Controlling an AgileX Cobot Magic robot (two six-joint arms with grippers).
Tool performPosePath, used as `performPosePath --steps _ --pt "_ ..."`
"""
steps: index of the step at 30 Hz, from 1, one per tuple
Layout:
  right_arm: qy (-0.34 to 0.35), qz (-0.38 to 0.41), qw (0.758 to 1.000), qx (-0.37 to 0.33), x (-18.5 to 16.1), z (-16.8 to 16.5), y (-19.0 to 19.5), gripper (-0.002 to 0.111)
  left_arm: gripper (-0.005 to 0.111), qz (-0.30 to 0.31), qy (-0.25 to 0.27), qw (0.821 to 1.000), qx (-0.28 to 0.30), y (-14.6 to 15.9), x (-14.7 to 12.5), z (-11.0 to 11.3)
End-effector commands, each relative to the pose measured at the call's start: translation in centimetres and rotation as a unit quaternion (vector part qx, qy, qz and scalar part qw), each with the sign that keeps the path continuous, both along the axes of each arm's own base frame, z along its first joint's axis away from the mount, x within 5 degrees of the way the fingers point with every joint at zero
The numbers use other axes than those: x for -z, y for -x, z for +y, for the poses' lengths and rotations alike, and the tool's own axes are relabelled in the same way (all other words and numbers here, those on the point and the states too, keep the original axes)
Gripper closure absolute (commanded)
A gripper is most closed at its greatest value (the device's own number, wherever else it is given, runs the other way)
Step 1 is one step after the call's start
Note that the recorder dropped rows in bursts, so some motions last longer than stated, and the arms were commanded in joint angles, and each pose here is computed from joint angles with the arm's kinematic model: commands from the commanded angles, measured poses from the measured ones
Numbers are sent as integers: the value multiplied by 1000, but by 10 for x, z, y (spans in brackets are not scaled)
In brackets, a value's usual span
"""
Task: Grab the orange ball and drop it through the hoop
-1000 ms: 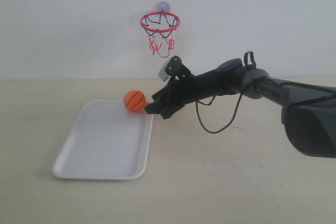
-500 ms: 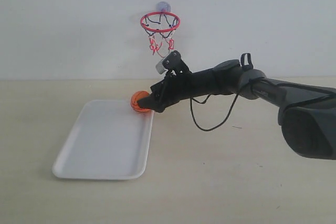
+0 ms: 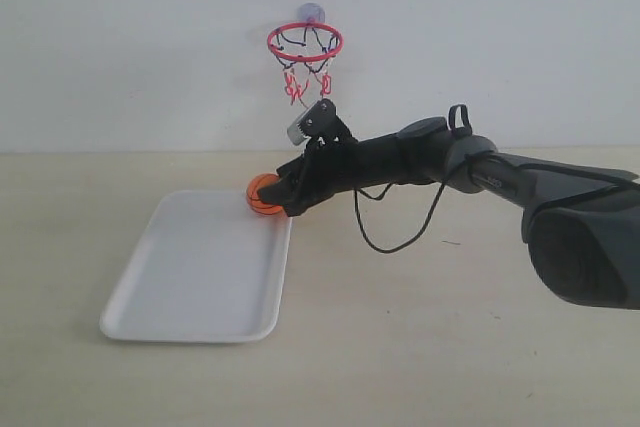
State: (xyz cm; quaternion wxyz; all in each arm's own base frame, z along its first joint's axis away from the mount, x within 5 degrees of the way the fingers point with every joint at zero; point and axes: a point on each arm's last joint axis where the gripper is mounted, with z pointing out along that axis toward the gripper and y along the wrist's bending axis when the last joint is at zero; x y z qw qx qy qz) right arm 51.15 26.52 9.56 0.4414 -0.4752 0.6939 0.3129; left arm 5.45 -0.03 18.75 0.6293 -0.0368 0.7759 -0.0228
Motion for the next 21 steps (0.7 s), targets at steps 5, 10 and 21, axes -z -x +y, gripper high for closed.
performPosePath --steps 5,10,21 --pt "3 0 1000 -10 3 -1 1 73 103 -3 5 1000 -2 0 1 0" --pt "4 -1 1000 -9 2 -2 0 96 103 -3 5 1000 -2 0 1 0" --pt "-39 -4 999 -23 -36 -25 -6 108 103 -3 5 1000 -2 0 1 0"
